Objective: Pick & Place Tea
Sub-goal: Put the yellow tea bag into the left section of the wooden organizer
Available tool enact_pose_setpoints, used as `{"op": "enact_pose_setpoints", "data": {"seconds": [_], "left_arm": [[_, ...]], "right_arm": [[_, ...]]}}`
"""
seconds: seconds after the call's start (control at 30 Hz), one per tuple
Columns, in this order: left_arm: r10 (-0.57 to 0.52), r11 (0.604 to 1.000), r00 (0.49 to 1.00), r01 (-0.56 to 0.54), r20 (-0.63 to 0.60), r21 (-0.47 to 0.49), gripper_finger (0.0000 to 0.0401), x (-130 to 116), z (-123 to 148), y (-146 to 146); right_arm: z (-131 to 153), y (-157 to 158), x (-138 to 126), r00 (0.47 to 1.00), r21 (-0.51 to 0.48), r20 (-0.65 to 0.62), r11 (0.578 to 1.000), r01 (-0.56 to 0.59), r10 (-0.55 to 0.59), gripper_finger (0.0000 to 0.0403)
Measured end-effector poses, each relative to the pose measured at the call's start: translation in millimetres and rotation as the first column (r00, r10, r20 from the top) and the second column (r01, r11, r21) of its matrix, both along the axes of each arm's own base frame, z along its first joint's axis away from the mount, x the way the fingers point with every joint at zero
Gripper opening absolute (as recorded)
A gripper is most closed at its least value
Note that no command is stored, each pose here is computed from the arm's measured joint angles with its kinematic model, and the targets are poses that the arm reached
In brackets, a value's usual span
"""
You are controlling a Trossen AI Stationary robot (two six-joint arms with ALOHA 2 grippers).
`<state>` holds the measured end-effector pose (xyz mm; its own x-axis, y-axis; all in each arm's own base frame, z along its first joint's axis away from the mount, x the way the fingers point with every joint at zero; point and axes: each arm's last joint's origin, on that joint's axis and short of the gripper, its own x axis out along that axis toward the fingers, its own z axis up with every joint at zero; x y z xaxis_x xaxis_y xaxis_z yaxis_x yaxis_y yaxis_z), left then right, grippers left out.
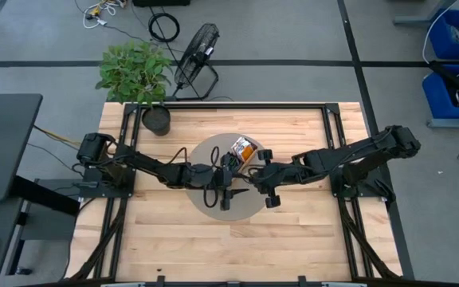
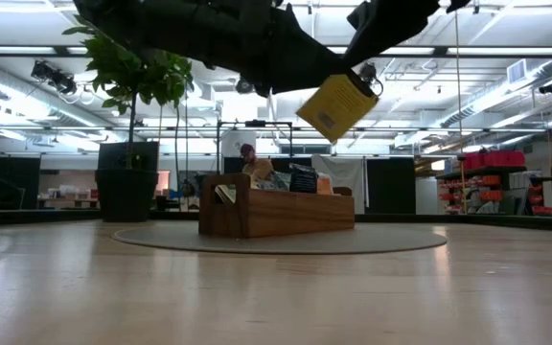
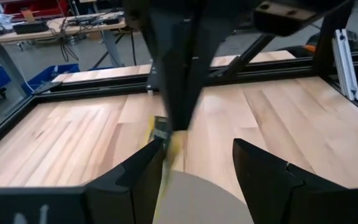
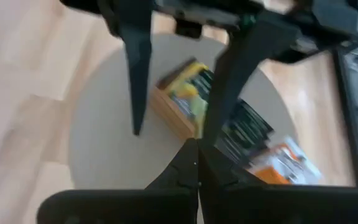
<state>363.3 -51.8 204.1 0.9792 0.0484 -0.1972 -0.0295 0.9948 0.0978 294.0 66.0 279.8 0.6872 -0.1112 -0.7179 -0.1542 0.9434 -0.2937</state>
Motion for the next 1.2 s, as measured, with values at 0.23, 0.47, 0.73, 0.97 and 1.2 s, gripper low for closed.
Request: {"op": "enact_pose_setpoints", "data": {"seconds": [0.23, 0.47, 0.73, 0.97, 1.2], "left_arm": [[0.027, 1.000, 1.000, -0.027, 0.003, -0.006, 0.0195, 0.3, 0.2, 2.6], [0.040, 0.999, 0.999, -0.040, 0.003, 0.005, 0.0139, 0.5, 0.3, 4.6], [0.052, 0.999, 0.999, -0.052, 0.003, 0.011, 0.0009, 0.9, 0.2, 8.7], [0.100, 0.995, 0.992, -0.098, 0.076, -0.025, 0.0003, -8.6, -6.4, 5.6], [0.163, 0.985, 0.951, -0.140, 0.263, -0.101, 0.0002, -46.4, -25.7, 1.5]], "right_arm": [[1.3, -3.1, 2.5, 1.000, 0.028, 0.015, 0.999, -0.017, 0.017, 0.0000], [1.0, -3.9, 2.5, 1.000, 0.035, 0.011, 0.999, -0.020, 0.019, 0.0000], [2.5, -4.8, 4.4, 0.999, 0.038, 0.031, 0.999, -0.027, 0.025, 0.0002], [10.3, 7.0, 2.2, 0.993, -0.009, 0.096, 0.998, -0.070, 0.070, 0.0050], [17.5, 16.9, -29.6, 0.954, 0.022, 0.283, 0.994, -0.107, 0.096, 0.0073]]}}
